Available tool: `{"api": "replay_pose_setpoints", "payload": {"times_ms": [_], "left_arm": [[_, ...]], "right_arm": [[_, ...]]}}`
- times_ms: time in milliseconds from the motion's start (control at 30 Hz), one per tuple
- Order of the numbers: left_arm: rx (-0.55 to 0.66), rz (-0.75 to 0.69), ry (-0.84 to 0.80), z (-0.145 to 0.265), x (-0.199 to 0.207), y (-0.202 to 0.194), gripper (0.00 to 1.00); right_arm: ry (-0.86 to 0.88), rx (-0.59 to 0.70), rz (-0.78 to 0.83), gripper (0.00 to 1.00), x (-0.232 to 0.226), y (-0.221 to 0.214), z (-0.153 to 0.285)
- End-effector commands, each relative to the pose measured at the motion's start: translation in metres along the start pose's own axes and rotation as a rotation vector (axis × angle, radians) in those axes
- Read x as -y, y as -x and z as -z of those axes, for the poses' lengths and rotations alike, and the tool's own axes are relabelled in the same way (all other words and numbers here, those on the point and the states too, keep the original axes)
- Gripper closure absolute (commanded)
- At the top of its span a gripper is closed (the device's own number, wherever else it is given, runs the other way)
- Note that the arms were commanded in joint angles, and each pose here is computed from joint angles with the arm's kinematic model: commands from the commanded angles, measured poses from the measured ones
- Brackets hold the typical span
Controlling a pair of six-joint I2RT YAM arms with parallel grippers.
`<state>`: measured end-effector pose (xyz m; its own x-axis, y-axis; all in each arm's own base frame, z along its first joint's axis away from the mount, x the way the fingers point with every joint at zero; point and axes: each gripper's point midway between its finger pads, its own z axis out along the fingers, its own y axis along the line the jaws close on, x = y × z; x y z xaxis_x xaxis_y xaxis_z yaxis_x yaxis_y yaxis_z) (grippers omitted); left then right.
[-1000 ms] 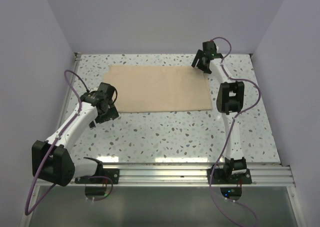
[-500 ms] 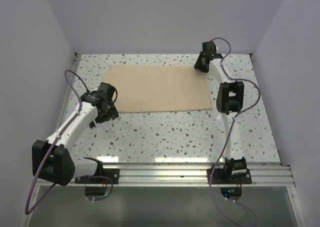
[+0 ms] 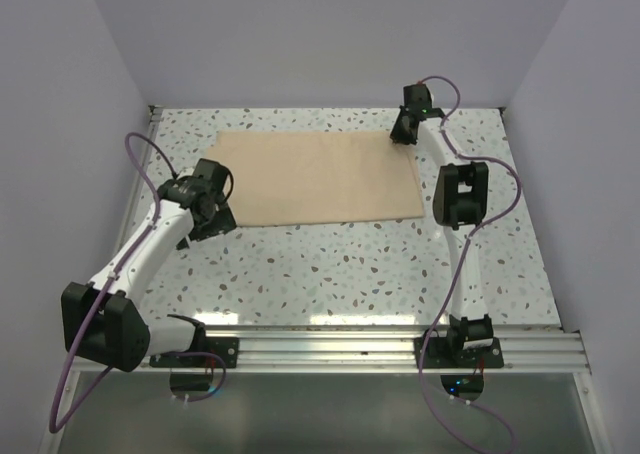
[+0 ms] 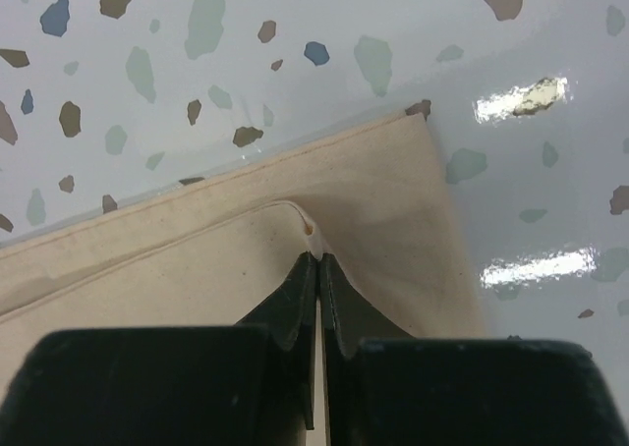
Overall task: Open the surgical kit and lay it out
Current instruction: Open the surgical kit at the center of the board.
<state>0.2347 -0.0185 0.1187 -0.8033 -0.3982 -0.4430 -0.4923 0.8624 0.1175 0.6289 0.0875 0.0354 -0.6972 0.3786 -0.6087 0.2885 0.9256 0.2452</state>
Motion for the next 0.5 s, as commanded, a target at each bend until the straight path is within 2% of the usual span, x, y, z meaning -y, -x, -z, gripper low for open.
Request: {"api": "replay_pose_setpoints", "payload": {"times_ms": [0, 133, 200, 233, 400, 467], "left_arm": [[0.097, -0.002, -0.033, 0.026, 0.002, 0.032, 0.07], [0.129, -0.015, -0.077, 0.038, 0.007, 0.043, 0.07], [0.136, -0.026, -0.091, 0.041, 0.007, 0.044, 0.06], [0.145, -0.028, -0.098, 0.044, 0.006, 0.044, 0.06], [0.209, -0.014, -0.111, 0.056, 0.001, 0.054, 0.05], [0.242, 0.006, -0.124, 0.064, 0.001, 0.062, 0.05]], "right_arm": [[0.077, 0.046, 0.025, 1.0, -0.027, 0.026, 0.054], [0.142, 0.064, 0.046, 1.0, -0.046, 0.037, 0.101], [0.156, 0.028, 0.063, 1.0, -0.054, 0.026, 0.121], [0.194, 0.036, 0.072, 1.0, -0.065, 0.029, 0.146], [0.281, -0.064, 0.193, 1.0, -0.095, -0.032, 0.222], [0.299, -0.105, 0.217, 1.0, -0.089, -0.062, 0.263]]}}
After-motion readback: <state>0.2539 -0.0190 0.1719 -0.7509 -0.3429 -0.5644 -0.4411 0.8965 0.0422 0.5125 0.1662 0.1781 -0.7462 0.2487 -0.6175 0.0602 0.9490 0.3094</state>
